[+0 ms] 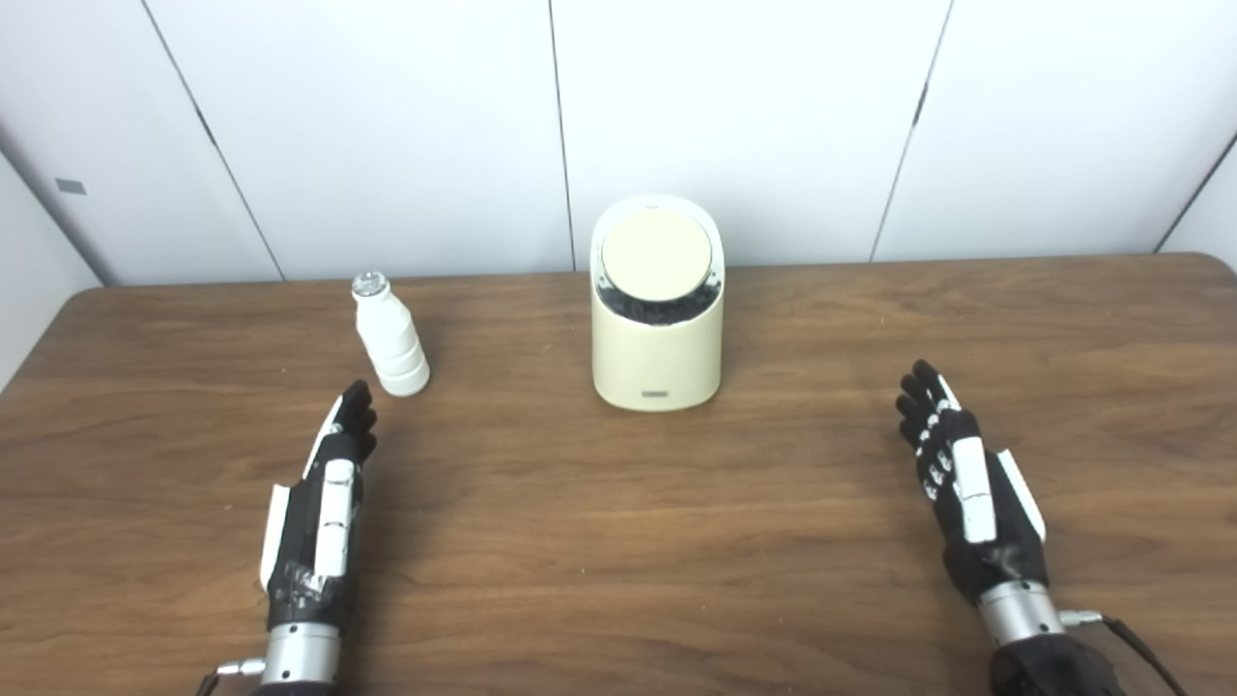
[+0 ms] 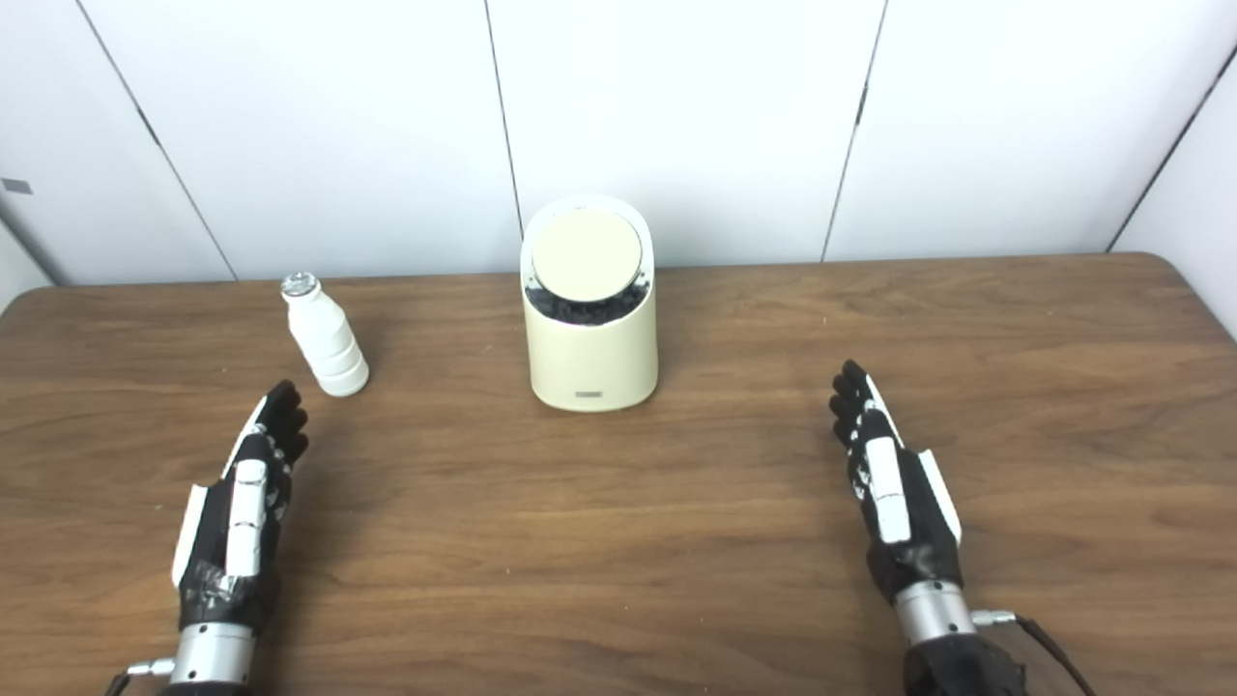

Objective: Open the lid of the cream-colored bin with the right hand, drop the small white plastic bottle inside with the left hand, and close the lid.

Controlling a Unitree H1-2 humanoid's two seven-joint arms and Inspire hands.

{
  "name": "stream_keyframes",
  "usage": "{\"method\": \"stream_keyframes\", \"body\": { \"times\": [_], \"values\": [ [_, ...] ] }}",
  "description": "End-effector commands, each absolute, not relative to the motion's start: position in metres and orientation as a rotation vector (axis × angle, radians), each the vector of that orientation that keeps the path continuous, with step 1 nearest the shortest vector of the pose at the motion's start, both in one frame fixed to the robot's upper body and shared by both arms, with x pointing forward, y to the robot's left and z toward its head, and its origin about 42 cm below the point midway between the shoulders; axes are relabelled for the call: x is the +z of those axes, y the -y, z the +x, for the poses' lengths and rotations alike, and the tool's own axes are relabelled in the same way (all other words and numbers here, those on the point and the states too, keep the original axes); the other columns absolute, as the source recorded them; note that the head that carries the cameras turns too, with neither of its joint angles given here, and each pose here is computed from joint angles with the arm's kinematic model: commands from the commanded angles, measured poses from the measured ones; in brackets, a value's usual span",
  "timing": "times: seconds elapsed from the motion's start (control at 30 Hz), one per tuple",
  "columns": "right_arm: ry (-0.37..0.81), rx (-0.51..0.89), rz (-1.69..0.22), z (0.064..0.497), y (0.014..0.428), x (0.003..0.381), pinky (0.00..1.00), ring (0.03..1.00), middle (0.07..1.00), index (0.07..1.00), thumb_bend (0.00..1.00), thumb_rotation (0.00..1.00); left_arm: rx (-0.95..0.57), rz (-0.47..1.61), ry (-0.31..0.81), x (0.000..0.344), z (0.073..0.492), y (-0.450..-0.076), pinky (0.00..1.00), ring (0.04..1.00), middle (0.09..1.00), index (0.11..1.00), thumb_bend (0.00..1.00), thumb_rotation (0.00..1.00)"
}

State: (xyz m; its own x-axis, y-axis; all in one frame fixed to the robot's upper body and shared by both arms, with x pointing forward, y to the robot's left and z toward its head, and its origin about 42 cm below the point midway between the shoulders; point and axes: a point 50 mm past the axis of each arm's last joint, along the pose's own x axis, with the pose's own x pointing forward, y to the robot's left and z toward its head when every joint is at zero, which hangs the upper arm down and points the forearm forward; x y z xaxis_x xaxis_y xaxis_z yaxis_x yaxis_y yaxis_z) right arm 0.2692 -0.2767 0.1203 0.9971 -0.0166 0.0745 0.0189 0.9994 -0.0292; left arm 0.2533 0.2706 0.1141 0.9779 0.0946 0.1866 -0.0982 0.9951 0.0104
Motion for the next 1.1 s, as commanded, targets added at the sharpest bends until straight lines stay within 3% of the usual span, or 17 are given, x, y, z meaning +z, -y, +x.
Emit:
{"method": "stream_keyframes", "body": {
  "times": [0.0,0.6,0.73,0.9,1.07],
  "values": [
    [0.107,-0.016,-0.035,0.272,0.277,0.131,1.0,0.969,0.966,0.953,0.66,1.0,0.107,0.02,0.156,0.105,0.251,-0.27,0.97,0.965,0.965,0.95,0.45,0.94],
    [0.115,-0.02,-0.094,0.273,0.278,0.134,0.99,0.954,0.957,0.95,0.67,1.0,0.105,0.015,0.153,0.107,0.252,-0.269,0.98,0.972,0.973,0.957,0.44,0.93],
    [0.124,-0.028,-0.1,0.277,0.279,0.137,0.99,0.948,0.952,0.945,0.7,0.93,0.101,0.025,0.156,0.104,0.252,-0.268,0.98,0.971,0.968,0.95,0.46,0.91],
    [0.14,-0.013,-0.18,0.289,0.278,0.157,0.98,0.952,0.956,0.961,0.71,0.93,0.094,0.021,0.154,0.103,0.252,-0.265,0.97,0.968,0.969,0.952,0.44,0.92],
    [0.179,0.026,-0.233,0.309,0.272,0.186,0.97,0.941,0.959,0.964,0.7,0.81,0.103,0.004,0.141,0.101,0.252,-0.262,0.99,0.982,0.973,0.954,0.46,0.91]
  ]
}}
